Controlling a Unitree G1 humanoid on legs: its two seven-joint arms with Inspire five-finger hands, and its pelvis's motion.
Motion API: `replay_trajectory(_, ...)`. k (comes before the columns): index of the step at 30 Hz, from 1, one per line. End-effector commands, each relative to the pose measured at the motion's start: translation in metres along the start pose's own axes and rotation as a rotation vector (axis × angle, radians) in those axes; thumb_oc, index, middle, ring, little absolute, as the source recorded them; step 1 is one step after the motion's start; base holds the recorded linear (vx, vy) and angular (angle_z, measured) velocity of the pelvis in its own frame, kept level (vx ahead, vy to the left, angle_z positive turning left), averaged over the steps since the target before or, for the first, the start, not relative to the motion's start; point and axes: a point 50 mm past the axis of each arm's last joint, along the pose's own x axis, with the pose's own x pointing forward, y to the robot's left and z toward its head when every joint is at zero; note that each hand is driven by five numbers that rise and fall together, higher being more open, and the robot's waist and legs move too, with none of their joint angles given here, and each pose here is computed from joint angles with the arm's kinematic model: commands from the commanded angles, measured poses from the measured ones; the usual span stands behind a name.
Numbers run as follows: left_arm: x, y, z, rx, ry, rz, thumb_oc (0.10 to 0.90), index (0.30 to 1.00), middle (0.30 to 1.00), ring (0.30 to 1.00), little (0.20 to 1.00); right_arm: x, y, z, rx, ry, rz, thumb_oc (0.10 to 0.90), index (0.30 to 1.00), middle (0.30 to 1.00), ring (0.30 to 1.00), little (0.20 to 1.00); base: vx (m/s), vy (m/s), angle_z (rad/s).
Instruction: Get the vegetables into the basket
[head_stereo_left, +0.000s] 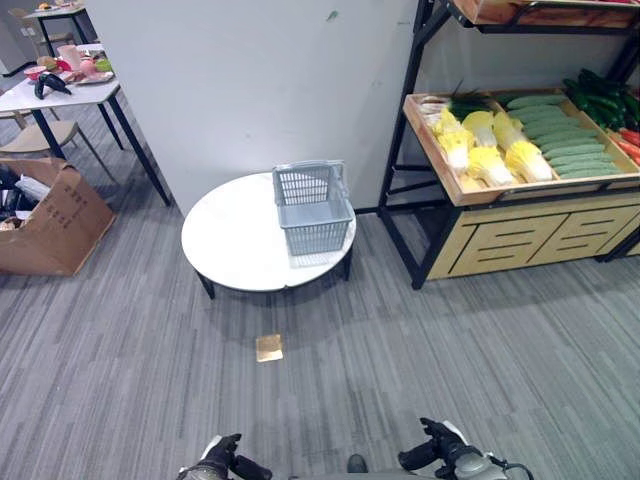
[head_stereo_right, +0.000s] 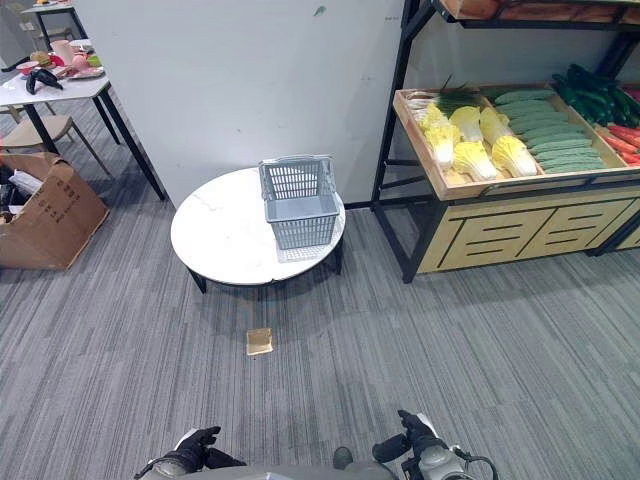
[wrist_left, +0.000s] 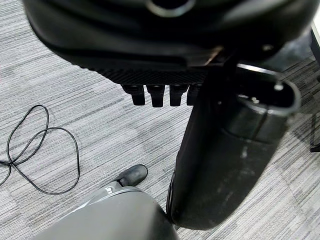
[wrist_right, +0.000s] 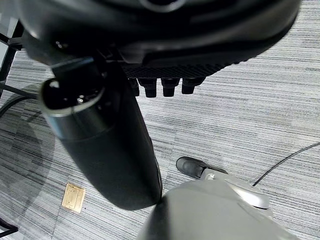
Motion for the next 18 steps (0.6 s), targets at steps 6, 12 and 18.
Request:
replay_trajectory(6, 0.0008, 0.0057, -0.0014, 0.069, 0.025, 0.002, 0.9, 1.0, 1.0, 1.0, 1.0, -0.0012, -0.0062, -0.015, -0.074, 0.074, -0.004, 0.9, 1.0, 1.0, 1.0, 1.0, 0.0, 0.0, 0.0)
replay_trajectory(12, 0.001, 0.0046, 0.0005, 0.068, 0.02, -0.003, 0.9, 1.0, 1.0, 1.0, 1.0, -0.0011, -0.0087, -0.0148, -0.074, 0.078, -0.008, 0.9, 1.0, 1.0, 1.0, 1.0, 0.0, 0.0, 0.0)
replay_trajectory(18, 0.0015, 0.0043, 0.0051, 0.068, 0.007, -0.003, 0.9, 1.0, 1.0, 1.0, 1.0, -0.0008, -0.0107, -0.014, -0.062, 0.082, -0.01, 0.9, 1.0, 1.0, 1.0, 1.0, 0.0, 0.0, 0.0)
